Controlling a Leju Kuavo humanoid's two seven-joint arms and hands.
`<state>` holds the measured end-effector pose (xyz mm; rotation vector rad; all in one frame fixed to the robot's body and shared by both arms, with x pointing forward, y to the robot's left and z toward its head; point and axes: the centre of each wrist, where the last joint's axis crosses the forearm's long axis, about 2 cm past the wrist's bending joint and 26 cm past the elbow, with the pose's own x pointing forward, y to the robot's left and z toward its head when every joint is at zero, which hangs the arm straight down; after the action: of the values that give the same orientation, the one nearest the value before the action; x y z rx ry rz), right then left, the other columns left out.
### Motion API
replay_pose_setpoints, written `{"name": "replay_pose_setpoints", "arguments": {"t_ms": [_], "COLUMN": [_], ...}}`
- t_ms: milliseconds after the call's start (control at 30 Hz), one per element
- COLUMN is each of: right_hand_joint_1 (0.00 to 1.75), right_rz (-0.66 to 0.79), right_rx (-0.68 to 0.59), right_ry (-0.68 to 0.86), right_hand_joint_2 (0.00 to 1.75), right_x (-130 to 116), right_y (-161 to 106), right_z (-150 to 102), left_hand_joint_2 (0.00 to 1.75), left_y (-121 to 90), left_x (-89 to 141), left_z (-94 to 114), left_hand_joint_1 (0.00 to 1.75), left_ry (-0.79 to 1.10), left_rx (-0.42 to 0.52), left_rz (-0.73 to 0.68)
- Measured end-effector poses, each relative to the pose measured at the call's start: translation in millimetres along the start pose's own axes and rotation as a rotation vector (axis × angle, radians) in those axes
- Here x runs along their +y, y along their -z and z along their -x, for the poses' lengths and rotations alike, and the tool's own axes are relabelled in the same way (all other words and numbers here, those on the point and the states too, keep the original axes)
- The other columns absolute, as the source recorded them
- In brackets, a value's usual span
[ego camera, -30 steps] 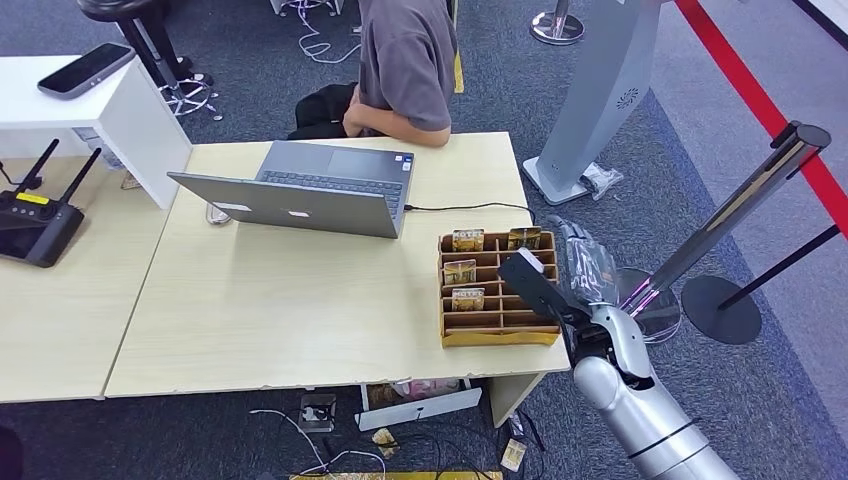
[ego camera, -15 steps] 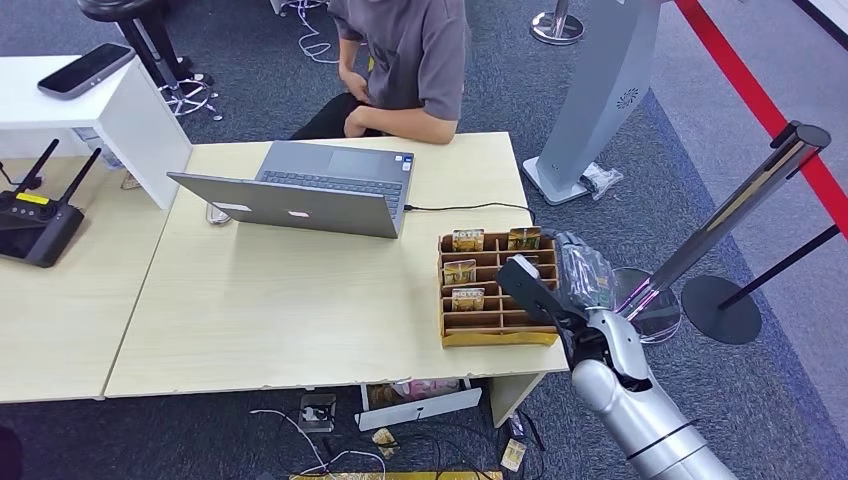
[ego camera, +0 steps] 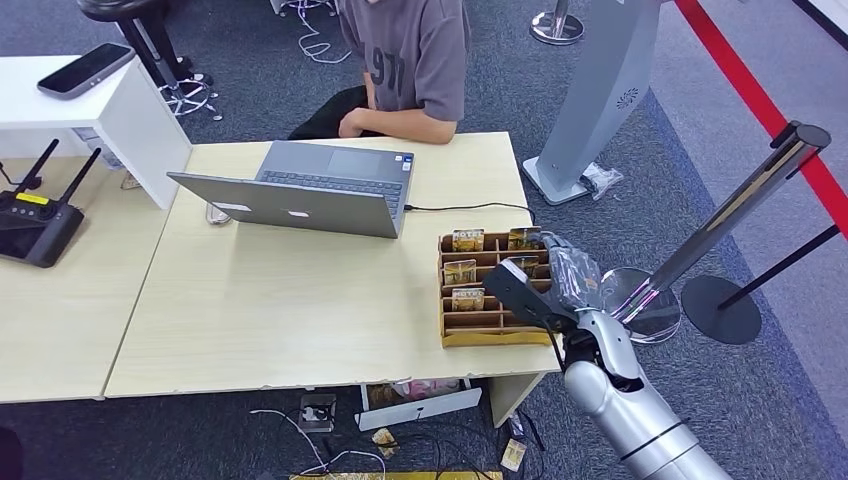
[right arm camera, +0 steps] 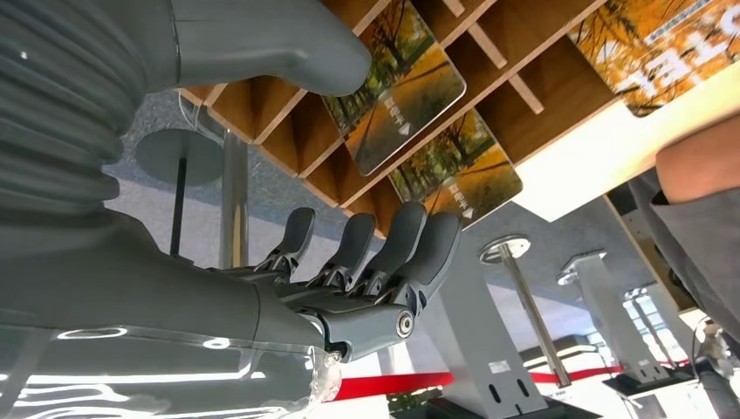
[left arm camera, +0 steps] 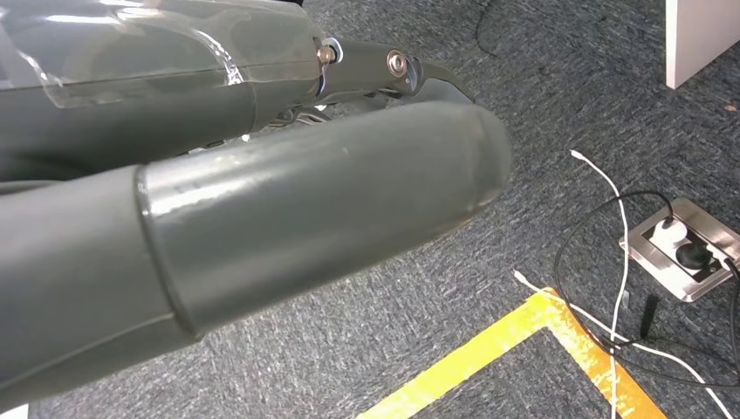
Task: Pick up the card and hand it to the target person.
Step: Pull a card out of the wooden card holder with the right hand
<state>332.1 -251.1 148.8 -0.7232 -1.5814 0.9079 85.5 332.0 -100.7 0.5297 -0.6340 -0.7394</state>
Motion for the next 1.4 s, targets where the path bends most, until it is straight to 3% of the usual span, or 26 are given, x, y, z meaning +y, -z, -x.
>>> {"name": "replay_pose_setpoints", "arguments": {"t_ms": [367,567,667,1400], "right_hand_joint_1": [0.82,1.18,1.27,1.31], "right_rz": [-0.029,-0.042,-0.048,-0.054], "right_rx": [-0.006,-0.001,0.001,0.003], "right_ry": [0.006,0.014,0.023,0.052], "right_hand_joint_2": [1.75,1.75,1.75,1.75], "right_x": [6.7,7.9,8.2,10.0], "right_y": [-1.1,-1.2,-1.3,-0.9], "right_z": [-2.1,-1.9,-1.9,-3.6], "left_hand_joint_2": [0.0,0.0,0.0,0.0], "left_y": [0.0,0.0,0.0,0.0], "left_x": [0.0,-0.1,-0.1,-0.1], "left_z": [0.0,0.0,0.0,-0.1], "left_hand_joint_1": [0.0,0.0,0.0,0.0], "left_ry": [0.003,0.002,0.002,0.012], "left_rx": [-0.001,-0.001,0.0,0.0], "left_rz": [0.0,0.002,0.002,0.003]}}
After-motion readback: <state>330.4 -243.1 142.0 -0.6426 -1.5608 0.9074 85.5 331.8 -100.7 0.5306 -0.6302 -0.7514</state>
